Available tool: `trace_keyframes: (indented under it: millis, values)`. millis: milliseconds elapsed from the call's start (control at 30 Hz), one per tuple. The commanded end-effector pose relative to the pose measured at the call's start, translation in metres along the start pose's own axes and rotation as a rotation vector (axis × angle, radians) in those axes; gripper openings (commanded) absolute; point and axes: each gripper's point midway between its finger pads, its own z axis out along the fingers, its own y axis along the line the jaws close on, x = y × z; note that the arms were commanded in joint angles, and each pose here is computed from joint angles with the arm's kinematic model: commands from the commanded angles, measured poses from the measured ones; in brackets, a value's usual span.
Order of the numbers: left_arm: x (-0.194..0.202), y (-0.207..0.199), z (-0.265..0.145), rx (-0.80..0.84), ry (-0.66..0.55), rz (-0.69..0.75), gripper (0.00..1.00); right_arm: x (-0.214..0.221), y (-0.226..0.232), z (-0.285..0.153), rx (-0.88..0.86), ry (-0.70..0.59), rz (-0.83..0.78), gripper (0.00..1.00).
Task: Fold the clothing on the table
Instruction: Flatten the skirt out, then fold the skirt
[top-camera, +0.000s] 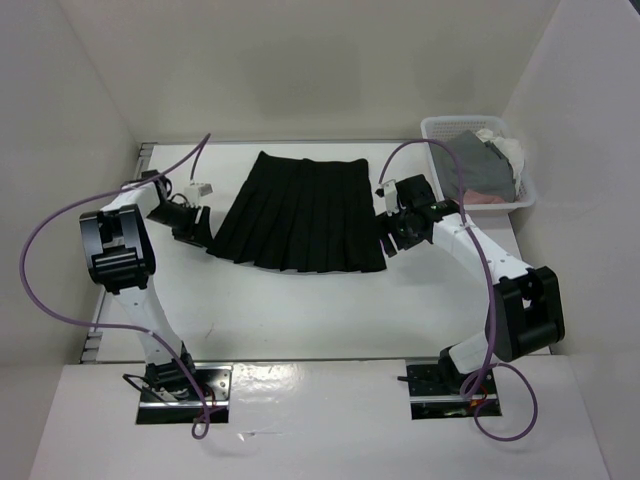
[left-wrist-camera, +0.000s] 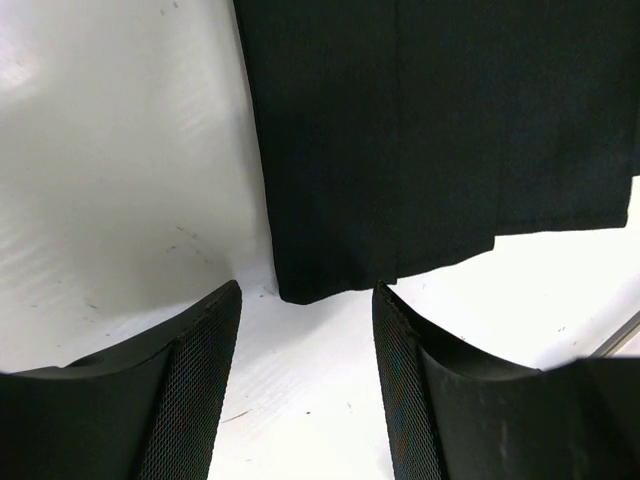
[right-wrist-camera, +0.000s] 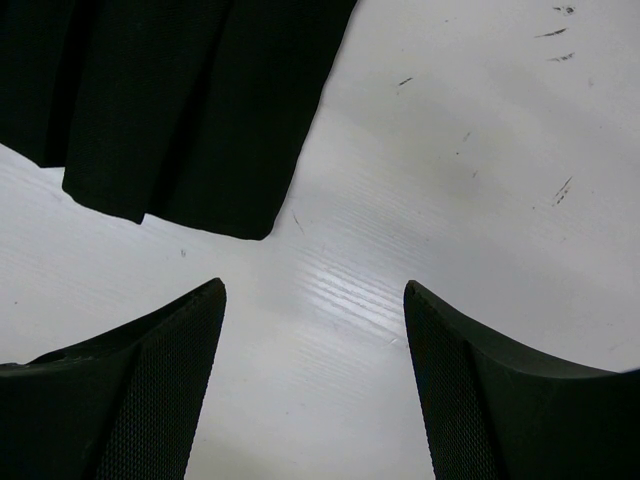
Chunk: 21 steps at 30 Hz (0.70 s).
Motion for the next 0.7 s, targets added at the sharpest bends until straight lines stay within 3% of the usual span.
trace_keyframes:
  millis: [0, 467, 667]
  values:
    - [-0.011, 0.001, -0.002, 0.041, -0.038, 0.015, 0.62, -0.006, -0.003, -0.01, 0.016, -0.04, 0.018, 0.77]
    - [0.006, 0.001, 0.02, 0.123, 0.011, -0.014, 0.61, -0.007, -0.005, -0.013, 0.026, -0.047, 0.027, 0.77]
    - [0.021, -0.004, 0.032, 0.128, 0.08, -0.001, 0.55, -0.007, -0.005, -0.013, 0.026, -0.047, 0.028, 0.77]
